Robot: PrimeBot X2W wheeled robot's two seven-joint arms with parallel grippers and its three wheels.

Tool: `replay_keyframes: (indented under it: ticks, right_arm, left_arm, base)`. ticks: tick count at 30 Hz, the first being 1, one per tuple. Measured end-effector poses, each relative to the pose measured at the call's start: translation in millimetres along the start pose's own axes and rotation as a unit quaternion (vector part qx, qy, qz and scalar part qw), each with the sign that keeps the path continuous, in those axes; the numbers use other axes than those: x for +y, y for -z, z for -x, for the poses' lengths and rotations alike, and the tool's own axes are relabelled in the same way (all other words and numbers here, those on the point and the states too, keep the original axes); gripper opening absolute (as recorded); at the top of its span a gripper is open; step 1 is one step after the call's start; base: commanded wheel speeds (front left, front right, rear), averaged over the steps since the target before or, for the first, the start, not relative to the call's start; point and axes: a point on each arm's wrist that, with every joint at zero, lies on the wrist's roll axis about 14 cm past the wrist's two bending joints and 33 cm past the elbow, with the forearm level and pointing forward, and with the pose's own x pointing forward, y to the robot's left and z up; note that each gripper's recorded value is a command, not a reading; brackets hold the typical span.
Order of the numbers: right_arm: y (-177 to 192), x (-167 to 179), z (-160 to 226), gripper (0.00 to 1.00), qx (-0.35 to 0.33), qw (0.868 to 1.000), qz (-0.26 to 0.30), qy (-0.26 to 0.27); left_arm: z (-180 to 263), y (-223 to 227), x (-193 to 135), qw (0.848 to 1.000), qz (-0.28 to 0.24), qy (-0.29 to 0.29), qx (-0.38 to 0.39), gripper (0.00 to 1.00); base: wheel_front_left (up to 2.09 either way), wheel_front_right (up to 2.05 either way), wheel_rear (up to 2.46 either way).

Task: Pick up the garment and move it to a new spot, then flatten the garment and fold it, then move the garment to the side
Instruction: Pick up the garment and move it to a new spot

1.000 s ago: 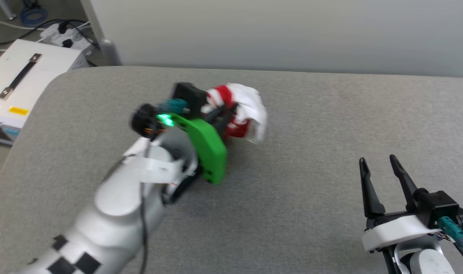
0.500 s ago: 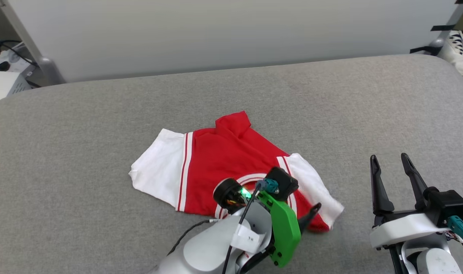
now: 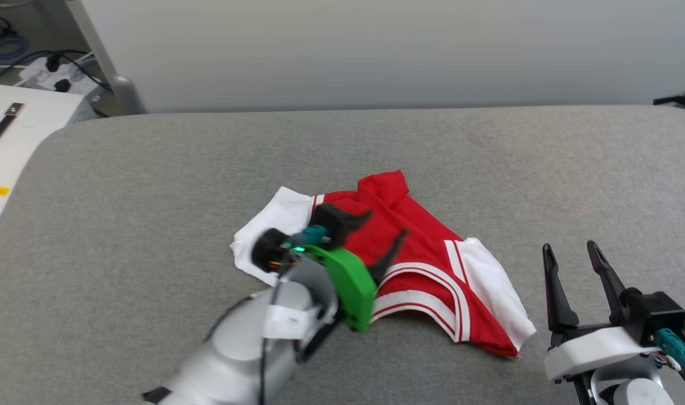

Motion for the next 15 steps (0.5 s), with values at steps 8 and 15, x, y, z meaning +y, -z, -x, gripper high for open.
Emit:
replay_keyframes:
  ticks: [8, 15]
  right_arm:
    - [1, 16, 3, 1.0, 0.003, 1.0, 0.001, -0.024]
    - [5, 24, 7, 1.0, 0.01, 0.999, 0.0, -0.036]
  left_arm:
    - [70, -36, 98, 0.984, -0.001, -0.156, -0.082, 1.0]
    - [135, -34, 117, 0.961, 0.039, -0.238, -0.137, 1.0]
  base:
    - [0.0, 0.0, 0.0]
    - [0.0, 0.0, 0.0]
